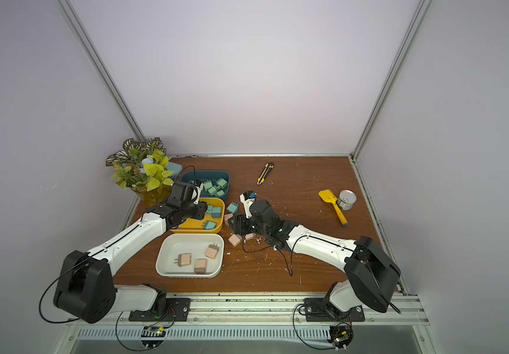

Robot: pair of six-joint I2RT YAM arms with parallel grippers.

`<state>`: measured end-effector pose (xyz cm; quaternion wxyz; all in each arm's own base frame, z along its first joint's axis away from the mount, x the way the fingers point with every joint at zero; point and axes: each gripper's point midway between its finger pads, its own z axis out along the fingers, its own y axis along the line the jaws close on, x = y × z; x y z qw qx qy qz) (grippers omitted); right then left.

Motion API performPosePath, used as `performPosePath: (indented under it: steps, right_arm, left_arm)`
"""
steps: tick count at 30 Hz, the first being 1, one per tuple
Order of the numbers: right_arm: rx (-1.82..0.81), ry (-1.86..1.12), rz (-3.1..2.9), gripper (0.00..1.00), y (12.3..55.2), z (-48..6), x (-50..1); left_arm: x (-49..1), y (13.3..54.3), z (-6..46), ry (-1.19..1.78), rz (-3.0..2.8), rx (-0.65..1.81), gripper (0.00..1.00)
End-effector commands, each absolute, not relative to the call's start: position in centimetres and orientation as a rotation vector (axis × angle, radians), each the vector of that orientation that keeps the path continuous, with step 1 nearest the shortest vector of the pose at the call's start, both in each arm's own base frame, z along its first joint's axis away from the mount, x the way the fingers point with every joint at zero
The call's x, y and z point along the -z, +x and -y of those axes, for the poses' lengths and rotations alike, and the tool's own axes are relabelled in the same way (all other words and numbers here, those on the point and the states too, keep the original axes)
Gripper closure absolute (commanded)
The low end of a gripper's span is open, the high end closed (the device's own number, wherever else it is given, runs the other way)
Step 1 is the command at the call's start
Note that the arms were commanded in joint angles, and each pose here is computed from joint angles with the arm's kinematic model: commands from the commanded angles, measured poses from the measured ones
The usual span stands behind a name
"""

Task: Place the plugs by color into the storage box
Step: Place the plug in the storage box.

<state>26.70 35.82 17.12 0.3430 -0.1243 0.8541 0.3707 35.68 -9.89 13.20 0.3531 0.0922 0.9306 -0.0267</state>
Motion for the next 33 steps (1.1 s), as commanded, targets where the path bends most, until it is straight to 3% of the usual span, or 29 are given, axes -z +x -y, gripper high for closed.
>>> performPosePath:
  steps: [1,7,33]
  right_arm:
    - [-1.017,-0.319,-2.136,0.35,27.2,-36.9,-20.0]
    - [-0.990,-0.324,-2.149,0.35,27.0,-36.5,-19.7]
    - [-0.829,-0.360,-2.241,0.32,26.1,-33.7,-16.3]
  left_arm:
    - [-13.0,35.4,8.1,0.208,-2.423,-0.030,0.40]
    - [-14.1,35.5,7.6,0.177,-2.383,-0.049,0.29]
    - [-13.3,36.5,9.4,0.208,-2.409,0.051,0.29]
